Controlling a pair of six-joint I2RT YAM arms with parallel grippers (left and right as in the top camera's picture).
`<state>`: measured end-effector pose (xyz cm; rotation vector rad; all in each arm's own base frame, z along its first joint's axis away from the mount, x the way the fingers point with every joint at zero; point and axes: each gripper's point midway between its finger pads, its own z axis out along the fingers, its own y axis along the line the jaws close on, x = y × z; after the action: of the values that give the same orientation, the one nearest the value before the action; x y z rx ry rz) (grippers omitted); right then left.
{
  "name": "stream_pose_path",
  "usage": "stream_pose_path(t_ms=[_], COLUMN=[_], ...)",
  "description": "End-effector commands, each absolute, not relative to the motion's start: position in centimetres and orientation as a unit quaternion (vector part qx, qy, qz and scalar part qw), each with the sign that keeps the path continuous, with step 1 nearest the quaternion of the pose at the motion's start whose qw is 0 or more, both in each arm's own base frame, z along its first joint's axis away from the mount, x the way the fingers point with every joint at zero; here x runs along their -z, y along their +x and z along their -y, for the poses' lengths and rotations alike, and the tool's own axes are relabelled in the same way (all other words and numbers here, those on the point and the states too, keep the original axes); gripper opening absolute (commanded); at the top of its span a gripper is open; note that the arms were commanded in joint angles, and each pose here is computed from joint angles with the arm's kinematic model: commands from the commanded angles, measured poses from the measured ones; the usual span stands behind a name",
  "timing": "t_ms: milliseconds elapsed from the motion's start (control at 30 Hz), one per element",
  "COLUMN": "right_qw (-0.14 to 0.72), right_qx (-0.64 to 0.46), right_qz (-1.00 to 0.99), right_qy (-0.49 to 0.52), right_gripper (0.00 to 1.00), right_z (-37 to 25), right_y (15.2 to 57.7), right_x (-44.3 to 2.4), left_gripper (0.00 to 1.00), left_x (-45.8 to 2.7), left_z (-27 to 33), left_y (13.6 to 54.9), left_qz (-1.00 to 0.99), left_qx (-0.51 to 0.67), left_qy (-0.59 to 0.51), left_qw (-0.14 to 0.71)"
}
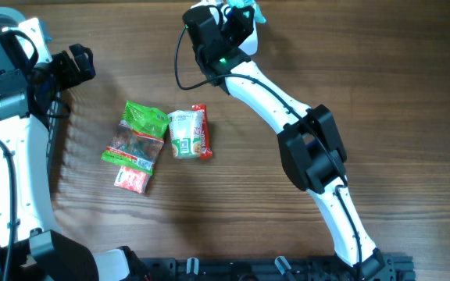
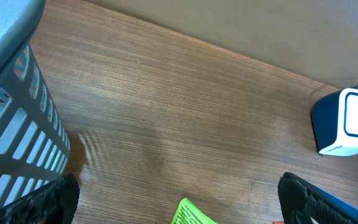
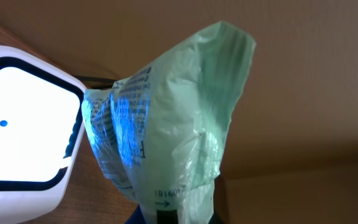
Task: Scan the item barcode
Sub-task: 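Carry the mint-green pack up to the white scanner window, then move the pack right and release it on the table's right side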
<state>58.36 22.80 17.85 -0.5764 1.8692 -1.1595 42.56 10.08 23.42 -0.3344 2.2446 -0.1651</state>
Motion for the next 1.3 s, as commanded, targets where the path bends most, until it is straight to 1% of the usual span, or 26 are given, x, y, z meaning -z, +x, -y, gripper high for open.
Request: stream_pose_path(t_ms=[0,133,233,300,400,467,500,567,600,633,700,767,833,967,1033,1067,1100,1133,1167,1200,1267], right_qw=[0.439,0.444,0.447,0.453,0.481,0.485,0.477,0.438,0.401,0.376,0.278,0.179,0.104,0.043,0.04,0.043,0.043,0.043,0.046,0.052,0.081], right_qx=[0.455,0.426,0.424,0.425,0.386,0.335,0.293,0.185,0.122,0.09,0.017,-0.03,-0.032,-0.02,0.001,0.006,0.006,0.01,0.017,0.025,0.027], right_qz=[-0.753,-0.767,-0.768,-0.765,-0.772,-0.793,-0.816,-0.871,-0.902,-0.918,-0.959,-0.983,-0.991,-0.988,-0.985,-0.984,-0.985,-0.985,-0.984,-0.984,-0.981], right_qy=[-0.181,-0.183,-0.177,-0.17,-0.155,-0.153,-0.142,-0.122,-0.103,-0.088,-0.054,-0.005,0.073,0.15,0.169,0.171,0.168,0.169,0.17,0.17,0.173], right_gripper=[0.04,0.04,0.04,0.04,0.04,0.04,0.04,0.04,0.04,0.04,0.04,0.04,0.04,0.04,0.04,0.08,0.32,0.73,0.88,1.0,1.0], right_z=[-21.9,-22.3,-22.2,-21.6,-21.1,-20.5,-19.5,-17.5,-15.7,-14.7,-11.1,-6.6,-0.3,6.7,8.8,9.5,9.9,10.3,10.6,10.9,11.2], right_y=[58.7,58.8,58.8,58.6,57.2,55.1,53.4,50.3,48.8,48.1,46.0,44.0,41.9,38.7,37.8,37.6,37.4,37.2,37.3,37.5,38.7], right_x=[-18.3,-17.2,-17.5,-19.6,-25.4,-28.2,-29.4,-29.7,-29.1,-28.4,-25.3,-21.6,-17.1,-8.9,-6.5,-5.5,-4.9,-4.9,-5.1,-5.7,-9.2], left_gripper=[1.0,1.0,1.0,1.0,1.0,1.0,1.0,1.0,1.0,1.0,1.0,1.0,1.0,1.0,1.0,1.0,1.0,1.0,1.0,1.0,1.0], left_x=[-24.0,-24.0,-24.0,-24.0,-24.0,-24.0,-24.0,-24.0,-24.0,-24.0,-24.0,-24.0,-24.0,-24.0,-24.0,-24.0,-24.0,-24.0,-24.0,-24.0,-24.0], left_z=[-10.2,-10.1,-10.1,-10.2,-10.2,-10.2,-10.1,-10.2,-10.2,-10.2,-10.2,-10.2,-10.1,-10.2,-10.2,-10.2,-10.2,-10.2,-10.2,-10.1,-10.2], left_y=[42.7,42.7,42.7,42.7,42.7,42.7,42.7,42.7,42.7,42.7,42.7,42.7,42.7,42.7,42.7,42.7,42.7,42.7,42.7,42.7,42.7], left_qz=[-0.892,-0.892,-0.892,-0.892,-0.892,-0.892,-0.892,-0.892,-0.892,-0.892,-0.892,-0.892,-0.892,-0.892,-0.892,-0.892,-0.892,-0.892,-0.892,-0.892,-0.892], left_qx=[0.068,0.068,0.068,0.068,0.068,0.068,0.068,0.068,0.068,0.068,0.068,0.068,0.068,0.068,0.068,0.068,0.068,0.068,0.068,0.068,0.068], left_qy=[-0.129,-0.129,-0.129,-0.129,-0.129,-0.129,-0.129,-0.129,-0.129,-0.129,-0.129,-0.129,-0.129,-0.129,-0.129,-0.129,-0.129,-0.129,-0.129,-0.129,-0.129], left_qw=[0.427,0.427,0.427,0.427,0.427,0.427,0.427,0.427,0.427,0.427,0.427,0.427,0.427,0.427,0.427,0.427,0.427,0.427,0.427,0.427,0.427])
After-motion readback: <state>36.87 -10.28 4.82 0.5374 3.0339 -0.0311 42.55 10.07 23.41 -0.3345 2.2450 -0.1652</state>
